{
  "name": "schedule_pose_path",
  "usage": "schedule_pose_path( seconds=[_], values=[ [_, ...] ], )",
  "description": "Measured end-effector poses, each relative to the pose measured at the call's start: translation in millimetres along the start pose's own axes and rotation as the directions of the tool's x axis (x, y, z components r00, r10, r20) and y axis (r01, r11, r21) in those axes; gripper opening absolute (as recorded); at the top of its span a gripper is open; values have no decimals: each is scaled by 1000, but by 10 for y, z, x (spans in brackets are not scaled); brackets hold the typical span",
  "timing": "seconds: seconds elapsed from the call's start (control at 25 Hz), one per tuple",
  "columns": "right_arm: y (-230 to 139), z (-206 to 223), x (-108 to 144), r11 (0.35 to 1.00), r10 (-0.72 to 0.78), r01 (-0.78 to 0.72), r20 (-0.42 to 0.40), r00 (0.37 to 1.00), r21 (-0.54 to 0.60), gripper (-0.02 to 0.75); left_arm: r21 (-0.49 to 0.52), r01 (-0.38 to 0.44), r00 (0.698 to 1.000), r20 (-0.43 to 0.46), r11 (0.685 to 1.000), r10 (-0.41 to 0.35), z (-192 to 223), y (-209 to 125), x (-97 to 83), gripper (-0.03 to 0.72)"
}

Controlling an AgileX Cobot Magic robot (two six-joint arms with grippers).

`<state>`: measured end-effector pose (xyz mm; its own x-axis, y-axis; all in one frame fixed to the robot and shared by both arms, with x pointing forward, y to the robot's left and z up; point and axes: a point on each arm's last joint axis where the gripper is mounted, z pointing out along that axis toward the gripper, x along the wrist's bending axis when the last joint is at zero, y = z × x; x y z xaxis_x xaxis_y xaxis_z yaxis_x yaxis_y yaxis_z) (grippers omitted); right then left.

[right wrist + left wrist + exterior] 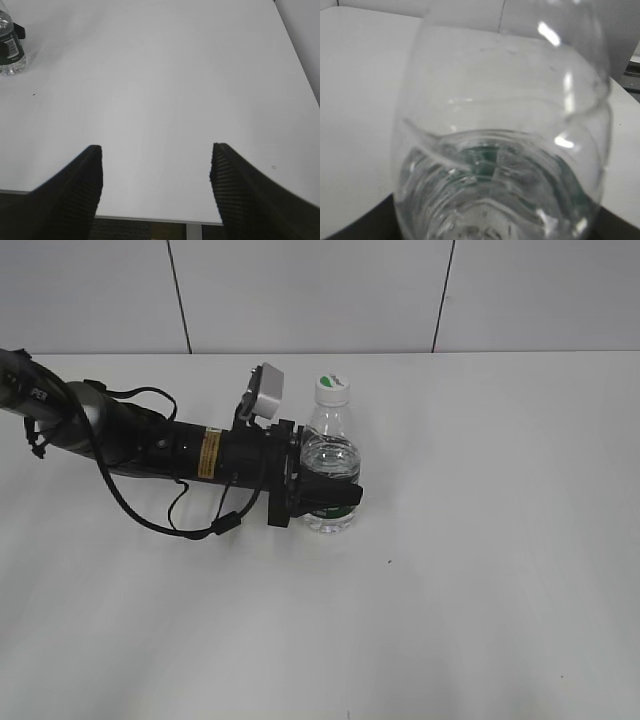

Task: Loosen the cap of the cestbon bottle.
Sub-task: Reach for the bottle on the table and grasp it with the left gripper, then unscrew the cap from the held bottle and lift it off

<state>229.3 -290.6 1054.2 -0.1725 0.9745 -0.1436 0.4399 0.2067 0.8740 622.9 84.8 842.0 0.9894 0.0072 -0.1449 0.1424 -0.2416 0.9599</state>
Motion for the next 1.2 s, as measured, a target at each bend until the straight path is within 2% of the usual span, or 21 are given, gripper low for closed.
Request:
schedule_pose_path(
  seconds=[0.68,0.88,1.2],
  values=[
    [2,-2,1,1000,1,-1,-1,1000,-1,517,2,-1,1000,2,1000,1,0,-2,-2,402],
    [81,-18,42,996,69,-72,-57,996,-45,517,3,-1,1000,3,1000,1,0,-2,-2,402],
    [499,428,-8,960,192,-152,-159,969,233,517,2,-2,1000,3,1000,2,0,-2,-3,402]
  ],
)
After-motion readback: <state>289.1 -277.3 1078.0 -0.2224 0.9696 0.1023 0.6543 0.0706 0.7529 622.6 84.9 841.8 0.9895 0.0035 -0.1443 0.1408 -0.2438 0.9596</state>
